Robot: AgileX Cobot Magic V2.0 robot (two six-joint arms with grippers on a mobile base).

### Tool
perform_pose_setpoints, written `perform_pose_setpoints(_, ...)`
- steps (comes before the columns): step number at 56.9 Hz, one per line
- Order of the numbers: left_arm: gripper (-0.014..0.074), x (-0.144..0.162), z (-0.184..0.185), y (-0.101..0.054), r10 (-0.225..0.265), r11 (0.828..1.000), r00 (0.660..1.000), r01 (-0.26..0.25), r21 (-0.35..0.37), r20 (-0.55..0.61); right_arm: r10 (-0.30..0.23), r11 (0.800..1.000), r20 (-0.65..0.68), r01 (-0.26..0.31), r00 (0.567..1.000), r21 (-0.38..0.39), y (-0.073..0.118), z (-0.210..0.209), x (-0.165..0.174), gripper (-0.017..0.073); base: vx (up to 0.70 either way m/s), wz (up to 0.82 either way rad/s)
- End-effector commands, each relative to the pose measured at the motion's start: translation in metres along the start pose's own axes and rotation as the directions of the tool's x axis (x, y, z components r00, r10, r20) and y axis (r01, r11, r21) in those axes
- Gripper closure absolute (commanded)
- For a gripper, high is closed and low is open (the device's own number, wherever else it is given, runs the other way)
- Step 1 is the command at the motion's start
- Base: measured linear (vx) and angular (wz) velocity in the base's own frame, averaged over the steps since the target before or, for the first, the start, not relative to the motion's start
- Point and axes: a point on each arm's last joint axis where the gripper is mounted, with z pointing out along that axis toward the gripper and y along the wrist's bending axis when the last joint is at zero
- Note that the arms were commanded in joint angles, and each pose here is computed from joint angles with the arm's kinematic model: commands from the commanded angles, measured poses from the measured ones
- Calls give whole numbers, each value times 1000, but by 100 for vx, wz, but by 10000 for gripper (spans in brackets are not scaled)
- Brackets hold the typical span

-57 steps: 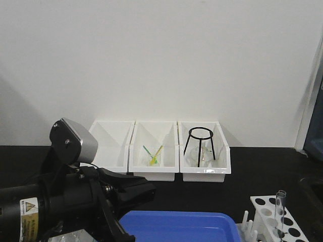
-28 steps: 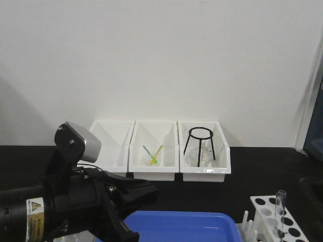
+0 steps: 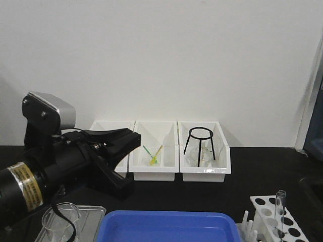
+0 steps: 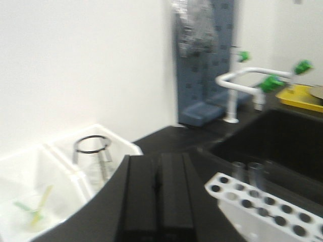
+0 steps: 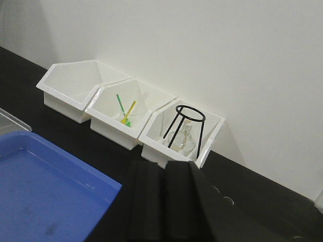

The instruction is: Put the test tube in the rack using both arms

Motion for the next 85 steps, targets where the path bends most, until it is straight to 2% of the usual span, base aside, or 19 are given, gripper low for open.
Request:
perform_pose_setpoints(1,598,-22,-6,2,5,999,994,-1,-40,108,10,1000,39,-10,999,7,-3,0,-10,570,0,0)
perform_pose_setpoints(2,598,-22,-6,3,-3,999,994,9,-47,112,10,1000,39,-10,999,7,-3,0,-10,570,0,0)
perform_pose_setpoints(9,598,-24,-6,5,16,997,991,-6,-73,132,10,1000,39,-10,999,7,-3,0,-10,570,0,0)
perform_pose_setpoints(17,598,-24,-7,7,-1,995,991,14,-95,135,10,1000,39,-10,999,7,-3,0,-10,570,0,0)
perform_pose_setpoints(23,598,-25,-7,9,19,994,991,-3,-111,135,10,1000,39,-10,999,7,-3,0,-10,570,0,0)
perform_pose_setpoints(31,598,-24,-7,10,14,992,991,4,-129,135,10,1000,39,-10,999,7,-3,0,-10,570,0,0)
perform_pose_setpoints(38,598,-25,-7,10,36,991,990,-18,-133,133,10,1000,39,-10,999,7,-3,0,-10,570,0,0)
perform_pose_setpoints(50,598,-23,-7,10,36,991,992,-19,-134,121,10,1000,39,-10,999,7,-3,0,-10,570,0,0)
perform_pose_setpoints(60,598,-18,-8,11,103,985,994,-96,-145,41,11,1000,37,-11,999,12,-4,0,-10,570,0,0)
perform_pose_setpoints(62,598,-18,-10,14,118,982,993,-112,-155,25,11,1000,37,-11,999,12,-4,0,-10,570,0,0)
perform_pose_setpoints(67,598,-16,-24,20,114,976,993,-116,-186,-19,11,1000,37,-11,999,12,-4,0,-10,570,0,0)
perform_pose_setpoints(75,598,-2,-70,31,111,957,994,-112,-267,-20,11,1000,37,-11,999,12,-4,0,-10,570,0,0)
perform_pose_setpoints(78,598,7,-91,34,112,945,994,-111,-309,-12,11,1000,37,-11,999,12,-4,0,-10,570,0,0)
perform_pose_setpoints(85,598,35,-145,36,119,902,993,-106,-418,4,11,1000,37,-11,999,11,-4,0,-10,570,0,0)
